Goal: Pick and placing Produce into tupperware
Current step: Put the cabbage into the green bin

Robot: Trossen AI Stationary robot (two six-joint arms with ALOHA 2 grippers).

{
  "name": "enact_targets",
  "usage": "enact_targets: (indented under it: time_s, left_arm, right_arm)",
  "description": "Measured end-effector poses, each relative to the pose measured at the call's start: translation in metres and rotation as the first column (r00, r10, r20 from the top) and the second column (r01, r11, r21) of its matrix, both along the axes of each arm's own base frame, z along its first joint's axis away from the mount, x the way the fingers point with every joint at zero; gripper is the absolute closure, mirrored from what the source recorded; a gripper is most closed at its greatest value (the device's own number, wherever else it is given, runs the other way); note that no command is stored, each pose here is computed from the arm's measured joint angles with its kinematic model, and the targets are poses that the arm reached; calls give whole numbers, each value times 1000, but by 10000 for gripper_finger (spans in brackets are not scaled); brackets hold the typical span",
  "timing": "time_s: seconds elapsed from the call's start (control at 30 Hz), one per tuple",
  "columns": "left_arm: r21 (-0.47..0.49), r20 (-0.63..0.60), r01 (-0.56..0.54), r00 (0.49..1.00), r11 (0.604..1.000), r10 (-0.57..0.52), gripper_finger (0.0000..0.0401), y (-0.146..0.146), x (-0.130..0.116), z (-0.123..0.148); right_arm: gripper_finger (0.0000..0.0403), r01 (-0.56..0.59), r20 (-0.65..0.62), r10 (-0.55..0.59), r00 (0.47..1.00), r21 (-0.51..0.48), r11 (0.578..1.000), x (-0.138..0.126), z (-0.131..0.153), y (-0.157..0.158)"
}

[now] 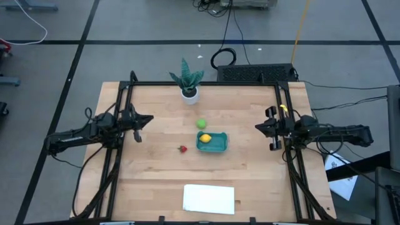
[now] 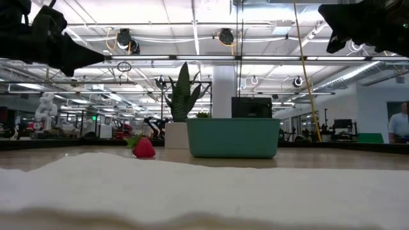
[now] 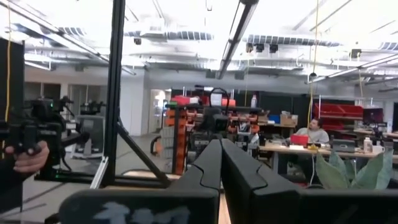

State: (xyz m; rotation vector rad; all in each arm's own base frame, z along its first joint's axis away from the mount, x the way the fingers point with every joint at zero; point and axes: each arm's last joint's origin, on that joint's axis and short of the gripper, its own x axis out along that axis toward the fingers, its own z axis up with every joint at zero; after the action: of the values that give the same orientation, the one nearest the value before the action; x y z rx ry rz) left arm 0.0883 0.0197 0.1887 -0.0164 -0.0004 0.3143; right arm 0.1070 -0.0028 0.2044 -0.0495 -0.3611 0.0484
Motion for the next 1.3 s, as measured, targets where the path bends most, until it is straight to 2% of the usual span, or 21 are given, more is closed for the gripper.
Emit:
enact_targets:
  time_s: [0.33, 0.5, 0.63, 0.77, 0.9, 1.0, 1.17, 1.3]
  left_arm:
    - [-40, -7, -59, 998, 997, 58, 380, 5, 8, 3]
    - [-57, -47, -102, 994, 993, 99, 380, 11, 14, 16]
    - [-34, -85, -131, 988, 991, 127, 380, 17, 21, 39]
    - [33, -169, -51, 984, 998, 56, 380, 24, 31, 67]
    - [43, -171, 39, 985, 998, -31, 380, 37, 45, 98]
    - [18, -193, 49, 980, 999, -45, 380, 55, 62, 114]
    - [-54, -290, 107, 950, 993, -118, 380, 92, 98, 115]
    - [-97, -321, 162, 929, 982, -185, 380, 121, 128, 114]
  right_arm:
    - [403, 9, -28, -9, 1000, -21, 1000, 1, -3, 0]
    - [403, 13, -27, -13, 1000, -31, 999, 1, -3, 0]
    - [403, 16, -27, -17, 999, -42, 999, 1, -3, 0]
    - [403, 16, -32, -17, 999, -41, 999, 1, -3, 0]
    - [403, 16, -36, -17, 999, -40, 999, 1, -4, 0]
    - [403, 16, -36, -18, 999, -40, 999, 1, -4, 0]
    - [403, 16, -34, -17, 999, -40, 999, 1, -3, 0]
    - [403, 16, -33, -18, 999, -40, 999, 1, -3, 0]
